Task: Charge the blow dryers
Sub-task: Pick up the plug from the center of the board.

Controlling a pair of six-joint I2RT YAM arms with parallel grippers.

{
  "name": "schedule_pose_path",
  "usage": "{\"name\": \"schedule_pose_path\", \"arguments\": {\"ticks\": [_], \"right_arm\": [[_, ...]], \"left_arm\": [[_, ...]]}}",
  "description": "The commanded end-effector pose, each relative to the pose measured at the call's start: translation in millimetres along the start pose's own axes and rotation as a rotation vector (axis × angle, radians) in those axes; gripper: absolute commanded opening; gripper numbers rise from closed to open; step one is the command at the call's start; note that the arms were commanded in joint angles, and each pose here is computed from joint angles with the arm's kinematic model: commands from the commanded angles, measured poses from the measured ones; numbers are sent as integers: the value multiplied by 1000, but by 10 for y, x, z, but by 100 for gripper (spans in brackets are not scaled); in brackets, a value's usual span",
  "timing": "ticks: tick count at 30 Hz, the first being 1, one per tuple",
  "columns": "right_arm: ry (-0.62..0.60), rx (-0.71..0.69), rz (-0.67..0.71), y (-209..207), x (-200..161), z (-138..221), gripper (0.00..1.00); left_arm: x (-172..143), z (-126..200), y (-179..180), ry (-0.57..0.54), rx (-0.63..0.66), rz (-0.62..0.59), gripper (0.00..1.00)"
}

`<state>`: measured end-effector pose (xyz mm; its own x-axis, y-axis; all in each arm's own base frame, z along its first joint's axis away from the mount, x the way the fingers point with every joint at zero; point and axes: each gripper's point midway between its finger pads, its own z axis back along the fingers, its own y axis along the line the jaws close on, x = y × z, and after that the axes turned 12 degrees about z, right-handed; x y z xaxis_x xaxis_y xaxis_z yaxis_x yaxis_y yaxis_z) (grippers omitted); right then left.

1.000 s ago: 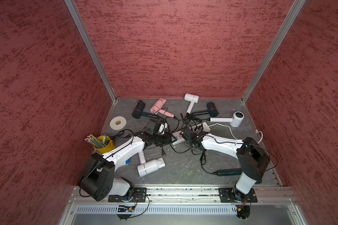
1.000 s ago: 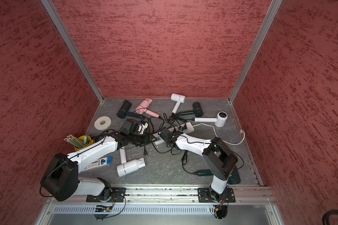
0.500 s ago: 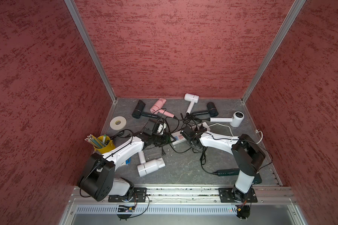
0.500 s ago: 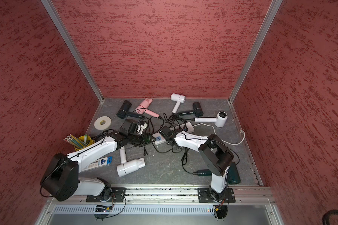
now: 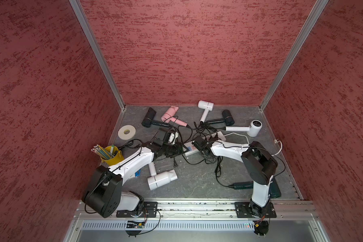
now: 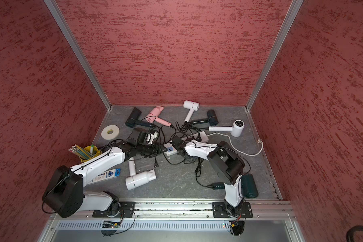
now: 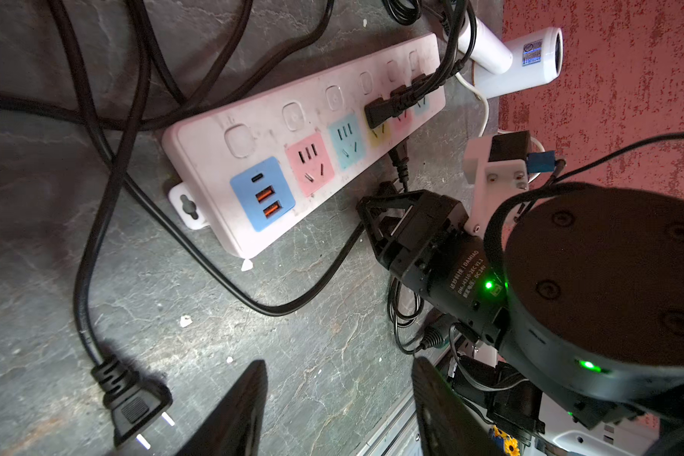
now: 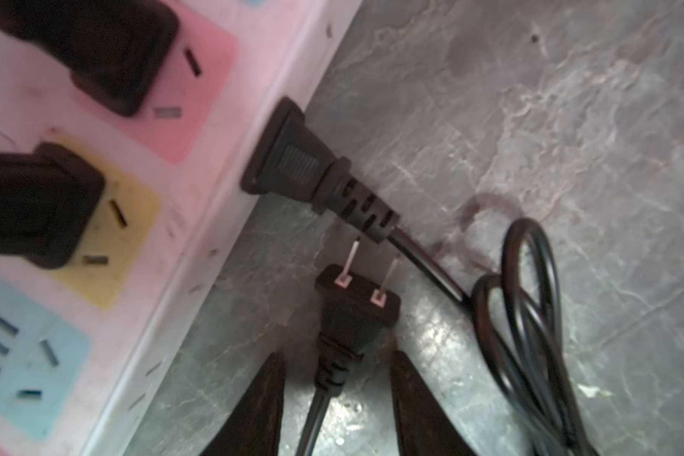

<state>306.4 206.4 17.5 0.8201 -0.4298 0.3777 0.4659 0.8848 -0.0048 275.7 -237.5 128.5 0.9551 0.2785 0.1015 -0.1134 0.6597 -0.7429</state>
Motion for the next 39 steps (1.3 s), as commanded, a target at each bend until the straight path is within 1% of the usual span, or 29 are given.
{"name": "schedule_pose_path", "arguments": {"ticks": [1, 4, 8, 10, 11, 12, 15, 17, 21, 24, 27, 31, 34, 39], "right_arm": [[16, -76, -4, -133, -38, -90, 40], [39, -75, 2, -165, -118, -134, 32], [51, -30, 6, -153, -179, -130, 21], [53, -7, 20, -125, -203, -101, 11], [50, 2, 22, -119, -205, -80, 3], [45, 16, 25, -102, -206, -52, 0], [38, 66, 33, -62, -240, 28, 0], [38, 128, 53, 16, -278, 97, 0], [25, 261, 141, 239, -355, 249, 0], [-12, 348, 237, 359, -403, 389, 0], [-82, 459, 365, 429, -445, 549, 0], [-186, 660, 545, 441, -531, 719, 0], [-230, 735, 687, 470, -608, 783, 0], [-281, 826, 828, 597, -694, 869, 0]], "left_arm": [[-6, 44, -11, -3, -11, -19, 61], [-7, 47, -11, -4, -10, -18, 60], [-6, 49, -15, -4, -10, -16, 60], [-2, 59, -29, -5, -15, -18, 61], [-8, 64, -38, -5, -16, -18, 60], [-11, 71, -42, -6, -16, -17, 60], [-28, 94, -59, -9, -19, -20, 60], [-42, 101, -56, -10, -15, -21, 60], [-37, 102, -47, -13, -10, -17, 60], [-25, 93, -74, -12, -13, -16, 60], [-22, 74, -102, -5, -15, -18, 60], [-26, 31, -149, 16, -27, -20, 60], [-36, 0, -189, 36, -50, -13, 61], [-92, -69, -256, 78, -104, 5, 61]]}}
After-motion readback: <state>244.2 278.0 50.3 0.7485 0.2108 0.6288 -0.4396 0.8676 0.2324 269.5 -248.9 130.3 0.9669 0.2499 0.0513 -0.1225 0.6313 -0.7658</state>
